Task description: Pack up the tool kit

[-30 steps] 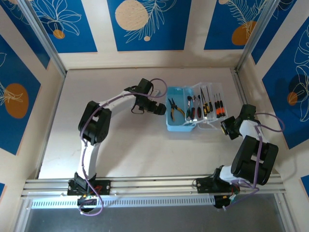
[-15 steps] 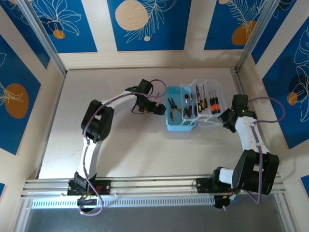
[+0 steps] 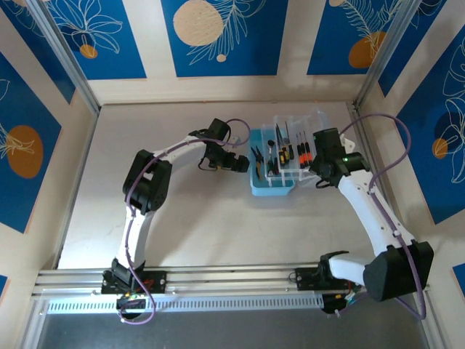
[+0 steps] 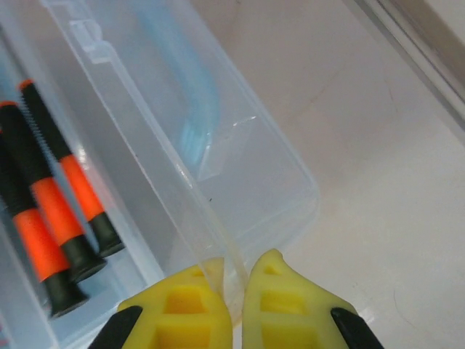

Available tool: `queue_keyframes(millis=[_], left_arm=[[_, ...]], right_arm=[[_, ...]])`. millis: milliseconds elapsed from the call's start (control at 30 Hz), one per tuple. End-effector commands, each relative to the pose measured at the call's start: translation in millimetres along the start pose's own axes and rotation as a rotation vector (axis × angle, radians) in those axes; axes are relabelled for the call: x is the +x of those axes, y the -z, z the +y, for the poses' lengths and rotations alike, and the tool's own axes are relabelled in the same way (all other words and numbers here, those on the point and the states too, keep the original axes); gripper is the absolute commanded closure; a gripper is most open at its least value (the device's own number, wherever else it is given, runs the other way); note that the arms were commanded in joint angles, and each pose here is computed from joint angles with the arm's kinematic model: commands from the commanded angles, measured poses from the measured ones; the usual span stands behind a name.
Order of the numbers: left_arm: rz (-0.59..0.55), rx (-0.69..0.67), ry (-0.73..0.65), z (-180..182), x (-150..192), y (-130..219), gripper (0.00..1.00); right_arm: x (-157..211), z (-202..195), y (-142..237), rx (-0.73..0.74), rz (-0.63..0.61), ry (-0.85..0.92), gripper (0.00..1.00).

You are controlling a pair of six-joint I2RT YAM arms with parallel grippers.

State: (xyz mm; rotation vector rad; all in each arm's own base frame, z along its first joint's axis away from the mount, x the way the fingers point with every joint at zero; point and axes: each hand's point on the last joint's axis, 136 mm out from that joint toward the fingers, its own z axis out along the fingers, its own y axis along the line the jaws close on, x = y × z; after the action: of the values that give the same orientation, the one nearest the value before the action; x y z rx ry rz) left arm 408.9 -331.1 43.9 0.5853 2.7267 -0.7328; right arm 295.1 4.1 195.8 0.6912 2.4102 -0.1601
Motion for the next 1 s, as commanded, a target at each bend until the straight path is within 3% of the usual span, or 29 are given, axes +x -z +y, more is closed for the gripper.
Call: queue_keyframes(millis=[0,267,533,633,800,967], left_arm=[[-0.010,0.068,-0.019,-19.2,-5.2,-15.5,0.00],[-0.018,0.072,-0.026,-20.9,-6.7,-13.8,0.00],[-0.026,0.087,-0.021,-19.3,-6.2,-11.6,0.00],[-0.034,0.079,-0.012,-12.9,-4.7,-6.7,0.00],[-0.058,0.065,-0.027,3.1,2.2,10.5,0.00],[-0.100,-0.008,-0.113,16.4,12.8,34.3,0.00]], right_arm=[[22.0,59.1,28.4,-0.222,0.076,0.030,1.00],[70.7,97.9,48.7,-0.249,0.135,0.118,1.00],[94.4,102.7,55.9,-0.220,0.117,0.123,0.98],[90.0,107.4,60.7,-0.237,0.105,0.151,0.84],[59.1,114.9,58.8,-0.303,0.076,0.247,0.42],[17.4,120.6,31.3,-0.399,0.083,0.274,0.16]])
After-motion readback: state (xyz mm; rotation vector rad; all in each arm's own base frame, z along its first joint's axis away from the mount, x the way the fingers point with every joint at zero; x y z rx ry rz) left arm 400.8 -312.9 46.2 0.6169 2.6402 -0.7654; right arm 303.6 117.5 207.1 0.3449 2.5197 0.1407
